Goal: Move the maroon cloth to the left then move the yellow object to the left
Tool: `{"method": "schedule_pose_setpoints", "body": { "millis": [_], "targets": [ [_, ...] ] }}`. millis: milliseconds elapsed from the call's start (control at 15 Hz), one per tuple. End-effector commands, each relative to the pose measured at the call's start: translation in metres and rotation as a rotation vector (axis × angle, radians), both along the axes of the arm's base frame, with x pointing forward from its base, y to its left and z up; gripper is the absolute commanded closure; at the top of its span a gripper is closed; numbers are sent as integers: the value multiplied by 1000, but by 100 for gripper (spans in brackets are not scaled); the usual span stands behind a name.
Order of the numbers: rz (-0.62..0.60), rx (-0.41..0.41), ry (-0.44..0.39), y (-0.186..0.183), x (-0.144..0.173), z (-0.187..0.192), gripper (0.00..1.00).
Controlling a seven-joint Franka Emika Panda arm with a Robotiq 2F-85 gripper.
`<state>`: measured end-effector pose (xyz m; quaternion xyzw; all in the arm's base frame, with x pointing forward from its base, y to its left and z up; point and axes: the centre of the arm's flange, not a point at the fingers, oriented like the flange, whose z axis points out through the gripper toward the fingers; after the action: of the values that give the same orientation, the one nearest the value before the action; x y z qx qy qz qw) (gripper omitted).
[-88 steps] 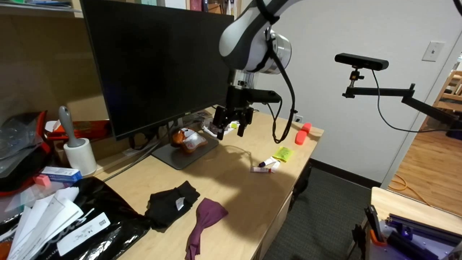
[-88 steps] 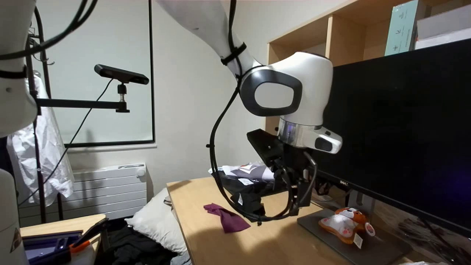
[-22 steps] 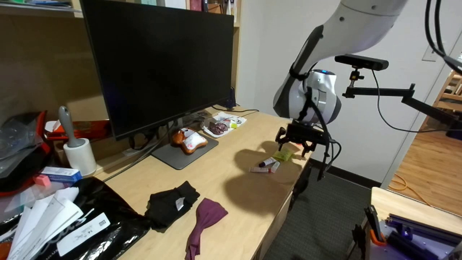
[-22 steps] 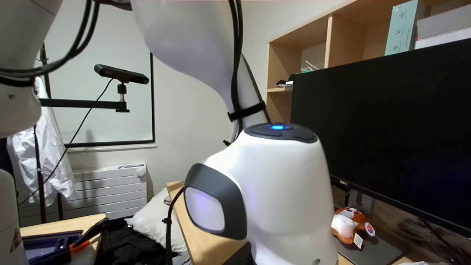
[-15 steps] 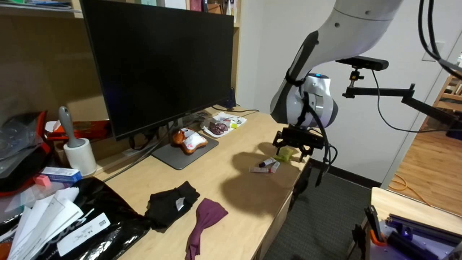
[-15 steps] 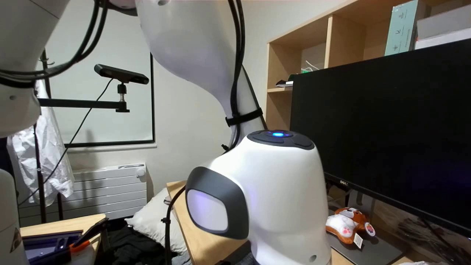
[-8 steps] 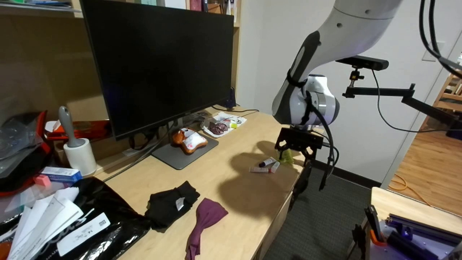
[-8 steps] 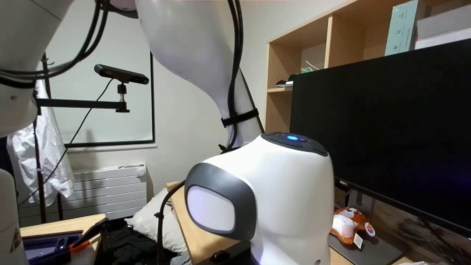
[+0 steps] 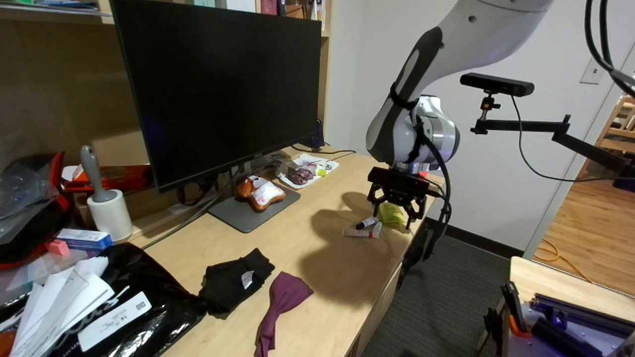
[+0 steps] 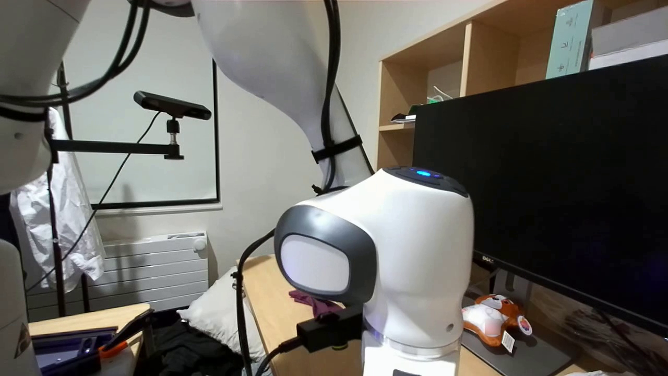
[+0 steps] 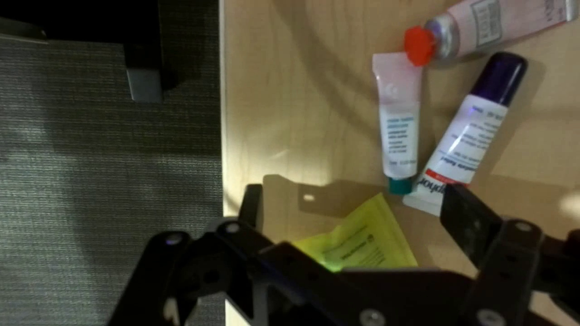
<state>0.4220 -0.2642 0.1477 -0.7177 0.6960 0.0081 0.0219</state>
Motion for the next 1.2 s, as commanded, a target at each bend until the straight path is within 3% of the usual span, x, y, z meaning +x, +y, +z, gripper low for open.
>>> {"method": "schedule_pose_setpoints", "body": {
  "millis": [0, 667, 1133],
  "targets": [
    [11, -9, -7, 0, 9, 8, 0],
    [406, -80, 220, -24, 31, 4, 0],
    [487, -133, 251, -34, 45, -16, 0]
  ]
}}
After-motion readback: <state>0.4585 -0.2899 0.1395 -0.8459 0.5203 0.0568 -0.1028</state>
